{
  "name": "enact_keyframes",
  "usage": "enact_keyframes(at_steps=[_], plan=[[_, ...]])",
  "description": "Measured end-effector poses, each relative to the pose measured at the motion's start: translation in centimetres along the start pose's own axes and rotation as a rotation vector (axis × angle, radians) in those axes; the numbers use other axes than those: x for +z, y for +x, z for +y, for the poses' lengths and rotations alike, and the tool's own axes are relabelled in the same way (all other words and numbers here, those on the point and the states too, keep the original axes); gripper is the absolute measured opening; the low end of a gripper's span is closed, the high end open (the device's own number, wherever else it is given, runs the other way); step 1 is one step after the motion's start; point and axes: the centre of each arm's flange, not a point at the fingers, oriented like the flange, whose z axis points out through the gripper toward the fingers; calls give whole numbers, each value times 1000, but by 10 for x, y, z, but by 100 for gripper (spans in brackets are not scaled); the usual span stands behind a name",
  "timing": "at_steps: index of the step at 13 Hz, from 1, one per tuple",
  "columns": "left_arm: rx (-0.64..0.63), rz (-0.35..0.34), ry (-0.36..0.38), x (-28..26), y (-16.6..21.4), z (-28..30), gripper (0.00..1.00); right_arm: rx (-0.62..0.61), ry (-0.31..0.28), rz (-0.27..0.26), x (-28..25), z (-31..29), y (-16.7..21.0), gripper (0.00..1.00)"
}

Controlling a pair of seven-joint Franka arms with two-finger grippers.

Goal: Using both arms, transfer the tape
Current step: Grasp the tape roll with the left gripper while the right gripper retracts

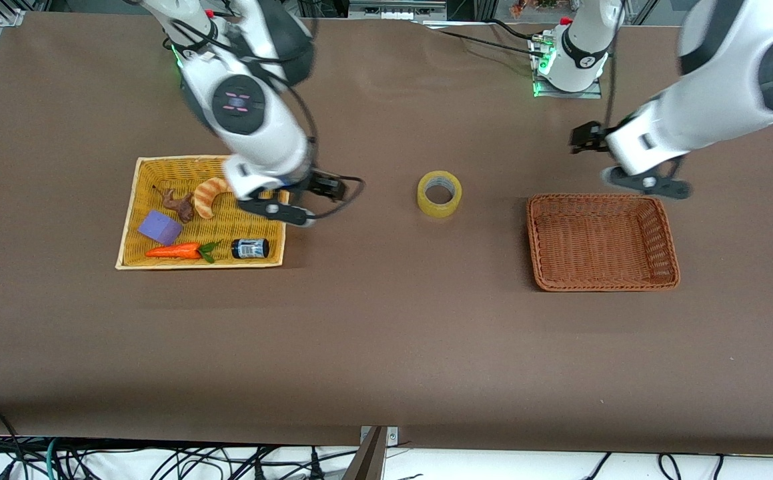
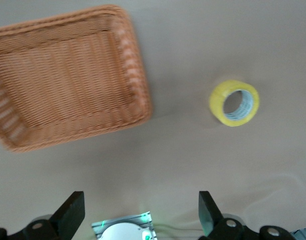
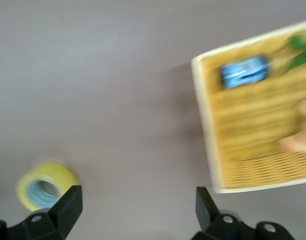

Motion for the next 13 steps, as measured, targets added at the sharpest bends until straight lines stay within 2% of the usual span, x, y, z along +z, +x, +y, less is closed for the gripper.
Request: enact_keyframes(at_steps=[4,7,10,13], plan=[[49,24,-29,103,51,80,100,-228,-46,-15,-71,130,18,100],[68,65,-40,185,50,130,100,-363,-47,-10,-103,220,34,100],[109,92,-13,245,48,142,100,-389,-42,6,-115,257,40,100],[105,128,82,292,53,159,100,-387,-48,5,-115,259,40,100]])
